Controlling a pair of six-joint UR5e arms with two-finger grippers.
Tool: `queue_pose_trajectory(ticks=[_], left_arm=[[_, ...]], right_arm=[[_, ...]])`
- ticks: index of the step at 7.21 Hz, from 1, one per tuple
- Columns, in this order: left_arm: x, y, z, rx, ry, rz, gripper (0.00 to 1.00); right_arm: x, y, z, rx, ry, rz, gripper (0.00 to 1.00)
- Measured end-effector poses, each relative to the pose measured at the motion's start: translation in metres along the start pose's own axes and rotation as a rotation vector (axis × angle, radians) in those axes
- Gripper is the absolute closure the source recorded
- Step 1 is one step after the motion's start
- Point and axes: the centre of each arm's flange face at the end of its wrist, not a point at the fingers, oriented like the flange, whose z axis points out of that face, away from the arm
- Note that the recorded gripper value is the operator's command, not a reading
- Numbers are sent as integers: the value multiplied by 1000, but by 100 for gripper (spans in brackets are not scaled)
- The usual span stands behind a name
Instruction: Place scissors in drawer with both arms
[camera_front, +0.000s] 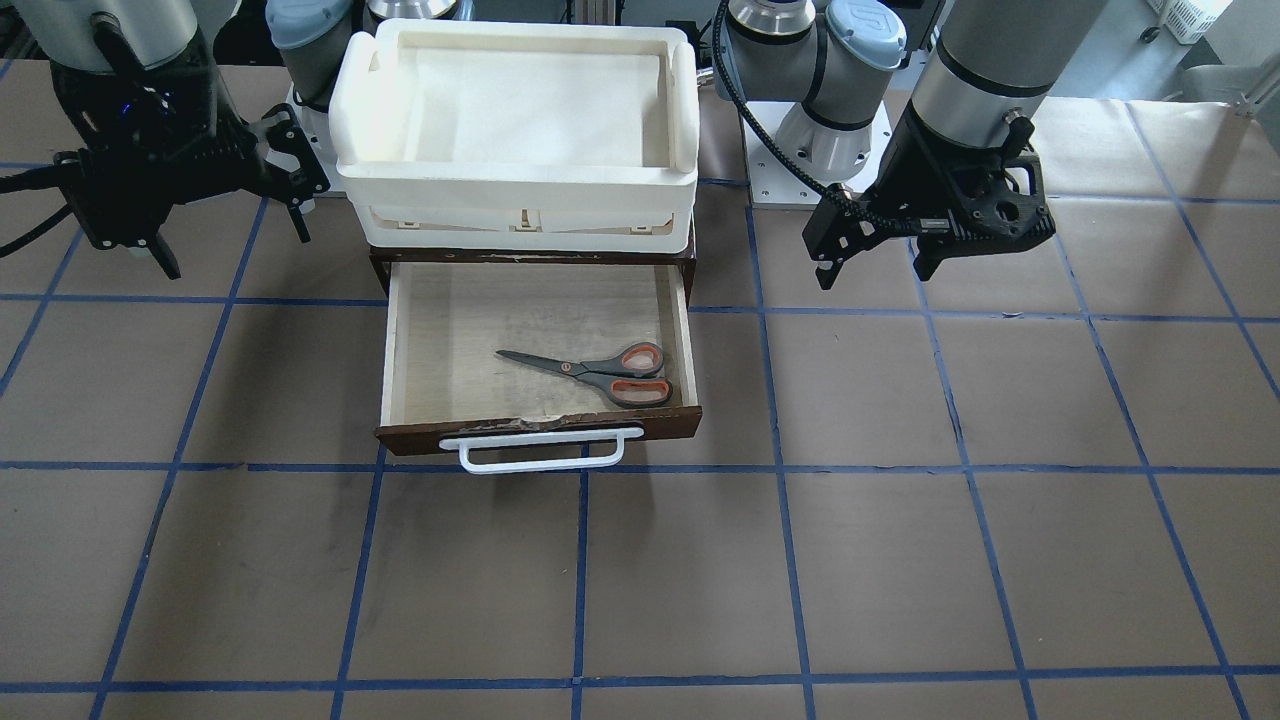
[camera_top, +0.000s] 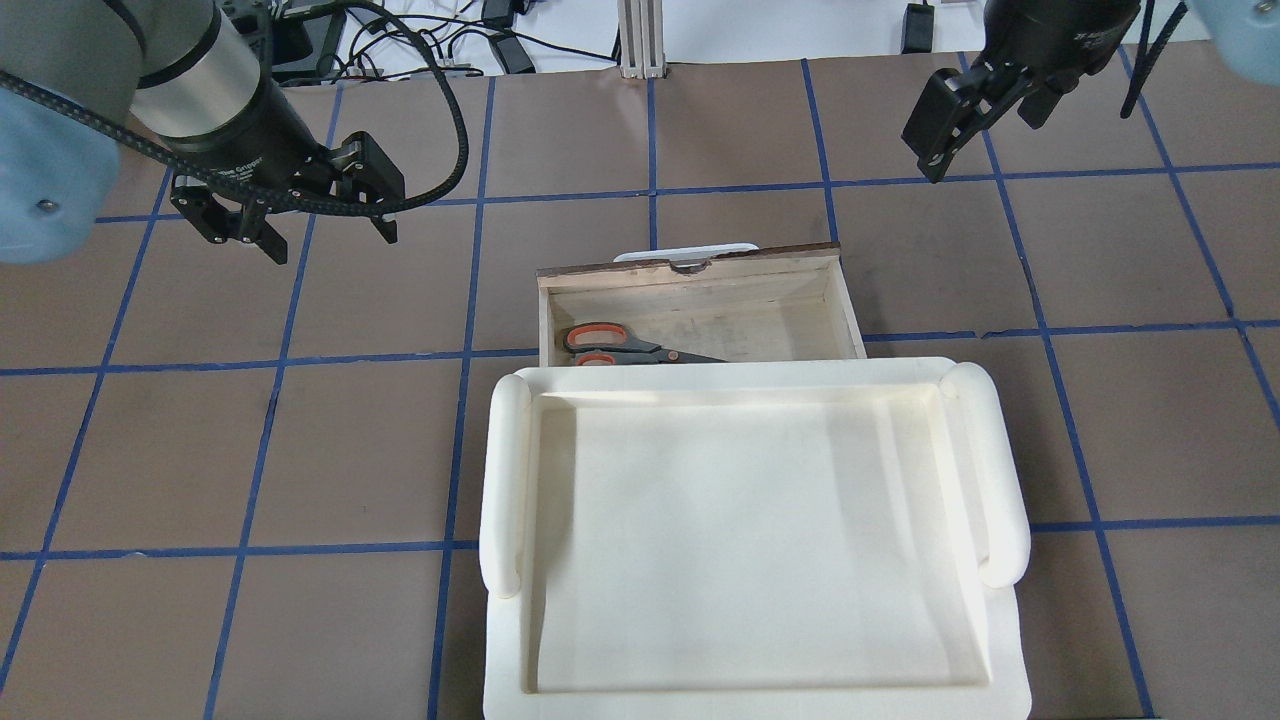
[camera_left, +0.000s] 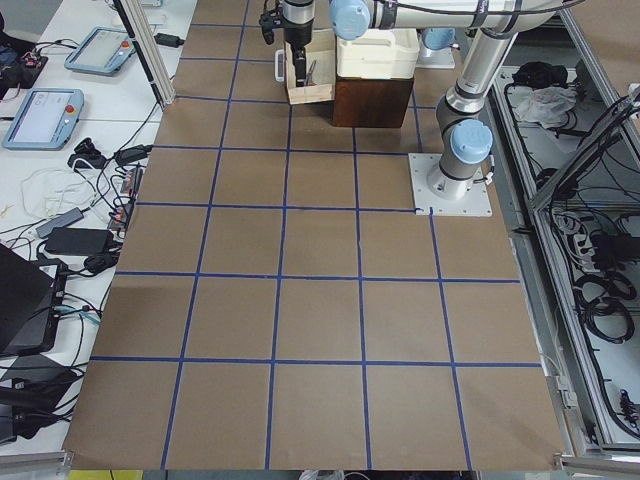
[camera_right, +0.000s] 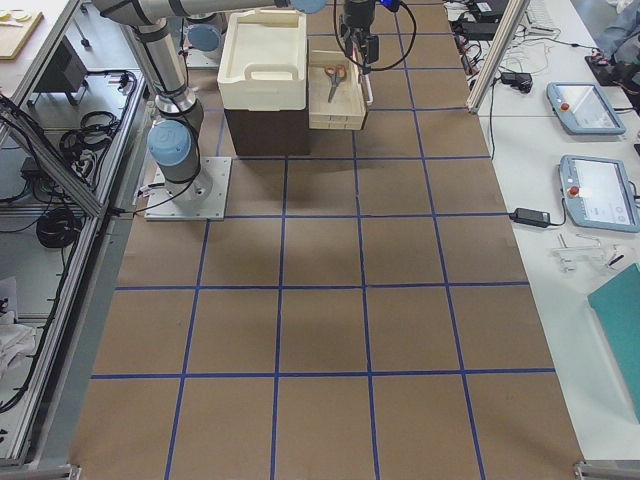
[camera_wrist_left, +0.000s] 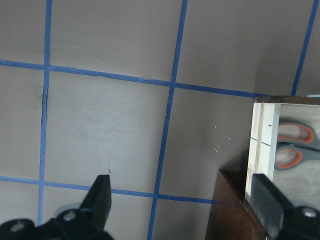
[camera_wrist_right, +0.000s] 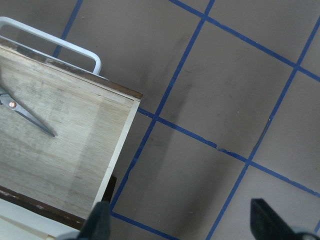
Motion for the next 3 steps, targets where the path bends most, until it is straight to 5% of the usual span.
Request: queue_pose_trajectory(ticks=[3], left_arm=[[0,2,2,-2,0,1,0]], right_arm=[[1,0,0,0,0,0,0]])
